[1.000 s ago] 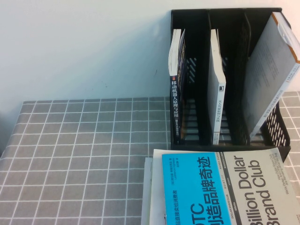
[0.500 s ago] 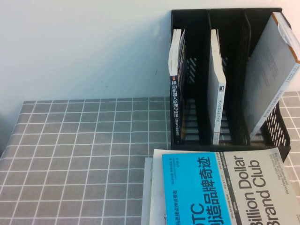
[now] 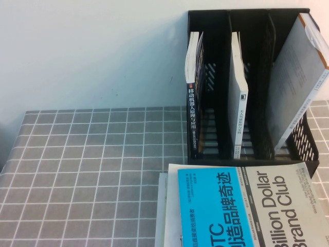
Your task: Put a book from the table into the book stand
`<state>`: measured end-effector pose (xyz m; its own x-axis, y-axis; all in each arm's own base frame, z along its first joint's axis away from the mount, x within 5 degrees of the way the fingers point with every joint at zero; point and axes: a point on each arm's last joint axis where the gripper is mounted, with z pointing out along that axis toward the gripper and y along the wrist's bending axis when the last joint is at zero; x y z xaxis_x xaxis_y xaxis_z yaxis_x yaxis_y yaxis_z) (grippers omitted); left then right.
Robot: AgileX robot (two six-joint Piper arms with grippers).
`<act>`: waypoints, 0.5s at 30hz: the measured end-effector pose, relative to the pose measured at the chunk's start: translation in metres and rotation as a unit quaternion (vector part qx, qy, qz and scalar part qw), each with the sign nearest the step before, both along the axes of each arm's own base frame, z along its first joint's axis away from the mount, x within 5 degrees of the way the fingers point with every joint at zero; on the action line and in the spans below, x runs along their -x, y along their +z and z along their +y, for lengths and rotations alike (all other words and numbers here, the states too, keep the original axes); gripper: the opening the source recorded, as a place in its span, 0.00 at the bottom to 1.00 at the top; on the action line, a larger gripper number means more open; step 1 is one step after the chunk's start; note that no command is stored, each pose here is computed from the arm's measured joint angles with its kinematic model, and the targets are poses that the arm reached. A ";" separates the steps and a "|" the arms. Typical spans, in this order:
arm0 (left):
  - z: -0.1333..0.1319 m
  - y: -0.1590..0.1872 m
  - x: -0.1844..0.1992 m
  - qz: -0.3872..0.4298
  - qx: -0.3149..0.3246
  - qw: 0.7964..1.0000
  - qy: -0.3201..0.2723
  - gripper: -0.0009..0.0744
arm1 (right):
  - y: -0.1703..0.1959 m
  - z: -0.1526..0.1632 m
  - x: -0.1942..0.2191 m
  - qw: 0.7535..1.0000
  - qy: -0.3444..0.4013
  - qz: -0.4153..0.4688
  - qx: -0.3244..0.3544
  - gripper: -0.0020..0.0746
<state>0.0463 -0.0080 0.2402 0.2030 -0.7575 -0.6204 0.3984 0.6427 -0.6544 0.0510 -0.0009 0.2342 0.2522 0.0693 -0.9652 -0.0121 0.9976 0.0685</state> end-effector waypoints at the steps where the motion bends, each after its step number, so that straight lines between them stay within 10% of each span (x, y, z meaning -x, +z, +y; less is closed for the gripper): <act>1: -0.001 0.001 -0.001 0.018 -0.023 1.000 0.005 0.01 | 0.004 0.001 0.001 1.000 0.004 0.014 0.000 0.02; 7: 0.009 0.033 0.004 0.105 -0.170 0.974 0.107 0.01 | 0.030 0.005 0.006 0.993 0.026 0.119 0.007 0.02; 15: 0.024 0.053 -0.024 0.379 -0.176 0.896 0.147 0.01 | 0.055 0.009 -0.016 0.928 0.063 0.349 0.116 0.02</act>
<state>0.0702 0.0160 0.2933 -0.2196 -0.4699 -0.8550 -0.2952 0.8673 -0.4008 0.0673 0.0085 0.2889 -0.4361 -0.1737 -0.8830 -0.1628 0.9802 -0.1125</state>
